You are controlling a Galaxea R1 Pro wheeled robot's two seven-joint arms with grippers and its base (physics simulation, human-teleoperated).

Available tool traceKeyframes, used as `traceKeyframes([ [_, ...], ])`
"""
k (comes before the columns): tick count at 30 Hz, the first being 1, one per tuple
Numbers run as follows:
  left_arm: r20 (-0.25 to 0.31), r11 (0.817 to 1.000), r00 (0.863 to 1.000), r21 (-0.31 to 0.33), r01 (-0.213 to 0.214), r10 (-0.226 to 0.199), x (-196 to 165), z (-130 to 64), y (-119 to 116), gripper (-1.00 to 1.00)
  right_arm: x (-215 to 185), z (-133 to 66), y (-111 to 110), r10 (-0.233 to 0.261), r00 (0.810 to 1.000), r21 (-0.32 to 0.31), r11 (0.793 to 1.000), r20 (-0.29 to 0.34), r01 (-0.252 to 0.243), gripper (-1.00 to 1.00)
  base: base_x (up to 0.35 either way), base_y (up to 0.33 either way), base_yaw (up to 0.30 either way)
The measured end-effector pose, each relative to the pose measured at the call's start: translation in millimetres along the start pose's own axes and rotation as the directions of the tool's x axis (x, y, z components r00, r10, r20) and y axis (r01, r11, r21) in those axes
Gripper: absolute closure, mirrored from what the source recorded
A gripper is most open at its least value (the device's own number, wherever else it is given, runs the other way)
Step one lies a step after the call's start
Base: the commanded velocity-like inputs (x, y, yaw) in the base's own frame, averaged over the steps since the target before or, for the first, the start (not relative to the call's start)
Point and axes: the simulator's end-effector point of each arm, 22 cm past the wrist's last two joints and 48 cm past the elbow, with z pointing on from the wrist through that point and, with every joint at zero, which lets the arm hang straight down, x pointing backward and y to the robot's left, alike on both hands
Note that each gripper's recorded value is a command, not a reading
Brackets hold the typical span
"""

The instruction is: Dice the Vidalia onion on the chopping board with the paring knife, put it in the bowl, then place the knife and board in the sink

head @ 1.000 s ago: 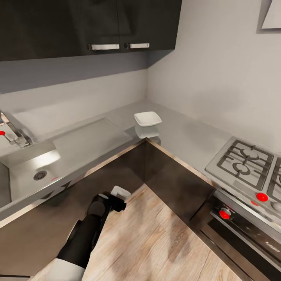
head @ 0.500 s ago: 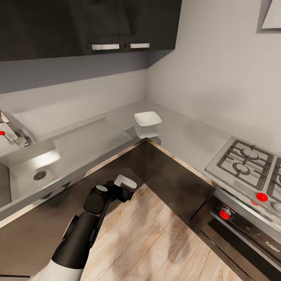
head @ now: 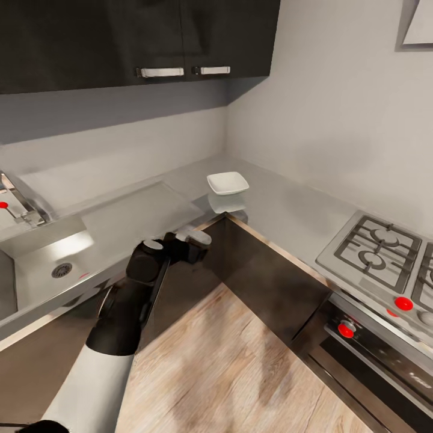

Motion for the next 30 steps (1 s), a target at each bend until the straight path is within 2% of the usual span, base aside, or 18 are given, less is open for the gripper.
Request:
traceKeyframes([
  [3, 0.050, 1.000, 0.999, -0.027, -0.011, 0.012, -32, -5.2, 15, -1.00, 0, 0.0, 0, 0.000, 1.000, 0.000, 1.000, -0.001, 0.000, -1.00, 0.000, 0.000, 0.000],
  [5, 0.096, 0.998, 0.995, -0.059, -0.002, 0.008, -61, -12.4, 35, -1.00, 0, 0.0, 0, 0.000, 1.000, 0.000, 1.000, -0.001, 0.000, -1.00, 0.000, 0.000, 0.000],
  [11, 0.152, 0.995, 0.988, -0.101, 0.017, -0.002, -107, -21.5, 67, -1.00, 0, 0.0, 0, 0.000, 1.000, 0.000, 1.000, -0.001, 0.000, -1.00, 0.000, 0.000, 0.000],
  [16, 0.161, 0.994, 0.987, -0.110, 0.022, -0.004, -118, -22.9, 76, -1.00, 0, 0.0, 0, 0.000, 1.000, 0.000, 1.000, -0.001, 0.000, -1.00, 0.000, 0.000, 0.000],
  [21, 0.182, 0.991, 0.983, -0.124, 0.052, -0.028, -122, -30.7, 91, -1.00, 0, -0.2, 1, 0.000, 1.000, -0.001, 1.000, 0.000, 0.000, -1.00, 0.000, 0.000, 0.000],
  [30, 0.196, 0.990, 0.980, -0.128, 0.061, -0.035, -125, -35.5, 95, -1.00, 0, -0.4, 1, 0.000, 1.000, -0.001, 1.000, 0.000, 0.000, -1.00, 0.064, 0.000, 0.000],
])
